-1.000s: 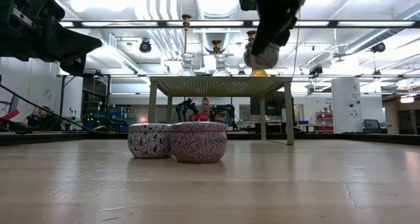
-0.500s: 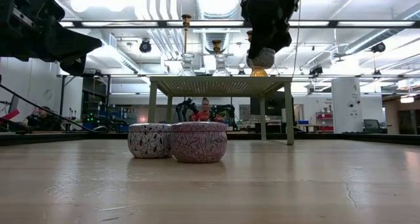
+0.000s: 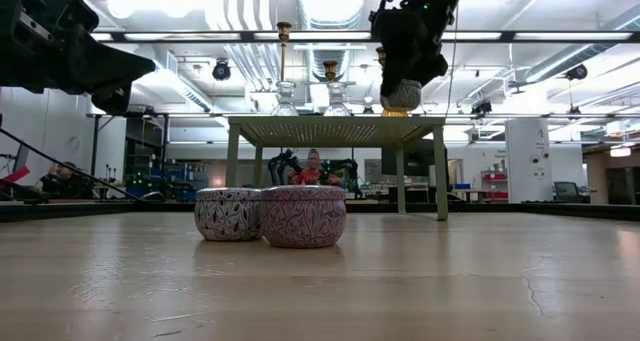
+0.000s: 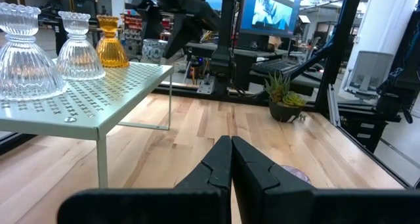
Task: Pick & Place candle stick holders
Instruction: Put the blue patterned scented candle on the shelf
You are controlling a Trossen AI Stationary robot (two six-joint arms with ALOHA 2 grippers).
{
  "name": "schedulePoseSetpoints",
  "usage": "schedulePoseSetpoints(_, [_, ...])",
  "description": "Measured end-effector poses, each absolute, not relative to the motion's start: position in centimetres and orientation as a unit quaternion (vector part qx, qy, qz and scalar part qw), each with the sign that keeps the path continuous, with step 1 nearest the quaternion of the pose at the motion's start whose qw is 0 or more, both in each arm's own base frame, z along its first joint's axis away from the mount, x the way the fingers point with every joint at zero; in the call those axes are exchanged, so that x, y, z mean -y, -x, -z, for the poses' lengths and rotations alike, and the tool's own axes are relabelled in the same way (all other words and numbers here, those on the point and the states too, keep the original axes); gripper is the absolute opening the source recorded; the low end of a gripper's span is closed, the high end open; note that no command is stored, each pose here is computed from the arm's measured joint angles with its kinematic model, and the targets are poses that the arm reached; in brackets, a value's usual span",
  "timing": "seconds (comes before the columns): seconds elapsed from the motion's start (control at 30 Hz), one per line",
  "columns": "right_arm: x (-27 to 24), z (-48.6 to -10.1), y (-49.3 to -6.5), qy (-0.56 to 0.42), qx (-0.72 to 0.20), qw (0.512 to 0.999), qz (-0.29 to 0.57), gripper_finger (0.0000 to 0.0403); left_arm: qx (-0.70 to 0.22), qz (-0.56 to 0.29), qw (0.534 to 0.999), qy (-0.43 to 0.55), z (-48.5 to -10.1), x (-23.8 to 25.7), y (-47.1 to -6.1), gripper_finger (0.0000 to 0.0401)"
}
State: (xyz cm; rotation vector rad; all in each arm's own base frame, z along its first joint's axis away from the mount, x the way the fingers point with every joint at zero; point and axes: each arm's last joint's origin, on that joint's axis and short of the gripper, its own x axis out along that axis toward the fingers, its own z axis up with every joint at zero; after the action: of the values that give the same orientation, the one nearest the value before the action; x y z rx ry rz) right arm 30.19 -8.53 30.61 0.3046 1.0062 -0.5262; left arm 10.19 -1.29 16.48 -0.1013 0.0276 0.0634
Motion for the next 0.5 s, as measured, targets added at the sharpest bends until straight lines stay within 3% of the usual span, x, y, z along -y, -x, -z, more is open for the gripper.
schedulePoseSetpoints(0.5, [8.68,-30.54,-30.13,-0.143,-0.476,0.831,0.250,0.0299,-0.014,-0.032,0.998,0.051,-16.47,1.28,-10.19,0.0010])
